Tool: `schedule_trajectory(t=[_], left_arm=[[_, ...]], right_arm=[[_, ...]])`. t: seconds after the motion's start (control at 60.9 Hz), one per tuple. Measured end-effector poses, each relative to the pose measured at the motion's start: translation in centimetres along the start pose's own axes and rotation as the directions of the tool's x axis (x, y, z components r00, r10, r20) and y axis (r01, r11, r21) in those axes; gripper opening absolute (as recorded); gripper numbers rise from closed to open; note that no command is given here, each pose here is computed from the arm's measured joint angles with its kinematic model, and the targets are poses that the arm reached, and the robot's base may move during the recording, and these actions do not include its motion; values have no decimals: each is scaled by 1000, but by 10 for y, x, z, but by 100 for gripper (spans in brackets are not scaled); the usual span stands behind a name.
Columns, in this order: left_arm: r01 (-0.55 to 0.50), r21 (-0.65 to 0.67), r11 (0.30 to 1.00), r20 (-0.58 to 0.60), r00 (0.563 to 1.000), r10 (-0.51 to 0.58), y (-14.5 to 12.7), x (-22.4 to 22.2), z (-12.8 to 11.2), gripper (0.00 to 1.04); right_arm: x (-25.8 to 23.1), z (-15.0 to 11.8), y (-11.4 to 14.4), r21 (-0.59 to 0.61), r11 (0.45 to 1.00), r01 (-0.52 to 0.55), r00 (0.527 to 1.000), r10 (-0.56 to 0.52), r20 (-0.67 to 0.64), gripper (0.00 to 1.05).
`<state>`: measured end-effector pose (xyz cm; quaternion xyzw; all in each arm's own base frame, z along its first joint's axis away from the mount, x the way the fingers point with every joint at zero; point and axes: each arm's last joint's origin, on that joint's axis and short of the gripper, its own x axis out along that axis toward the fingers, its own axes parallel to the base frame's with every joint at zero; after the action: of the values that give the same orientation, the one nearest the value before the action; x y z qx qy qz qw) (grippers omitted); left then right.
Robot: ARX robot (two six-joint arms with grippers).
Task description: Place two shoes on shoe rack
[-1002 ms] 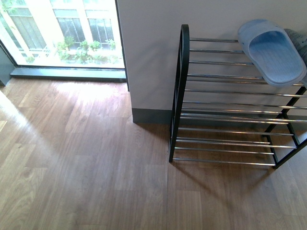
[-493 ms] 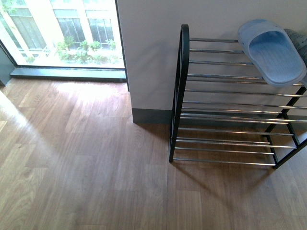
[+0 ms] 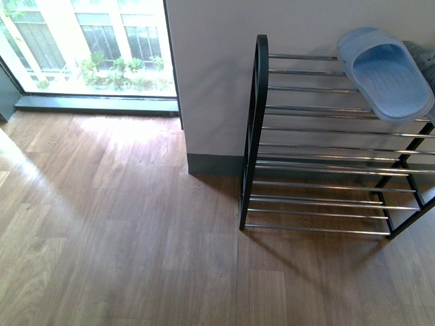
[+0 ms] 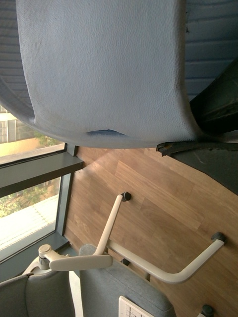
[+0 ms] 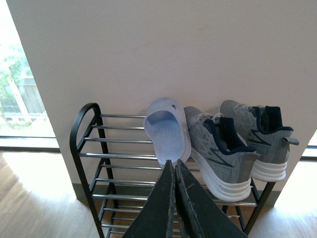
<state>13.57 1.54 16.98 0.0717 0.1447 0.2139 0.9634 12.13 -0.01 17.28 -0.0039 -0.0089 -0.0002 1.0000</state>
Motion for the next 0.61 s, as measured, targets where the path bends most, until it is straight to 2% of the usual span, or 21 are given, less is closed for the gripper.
schedule_trajectory(t=[0.608], left_arm=[[0, 0, 1000, 0, 1000, 0, 0, 0, 0, 2]], right_arm=[[-12, 0, 0, 0, 1000, 0, 1000, 0, 2, 1]])
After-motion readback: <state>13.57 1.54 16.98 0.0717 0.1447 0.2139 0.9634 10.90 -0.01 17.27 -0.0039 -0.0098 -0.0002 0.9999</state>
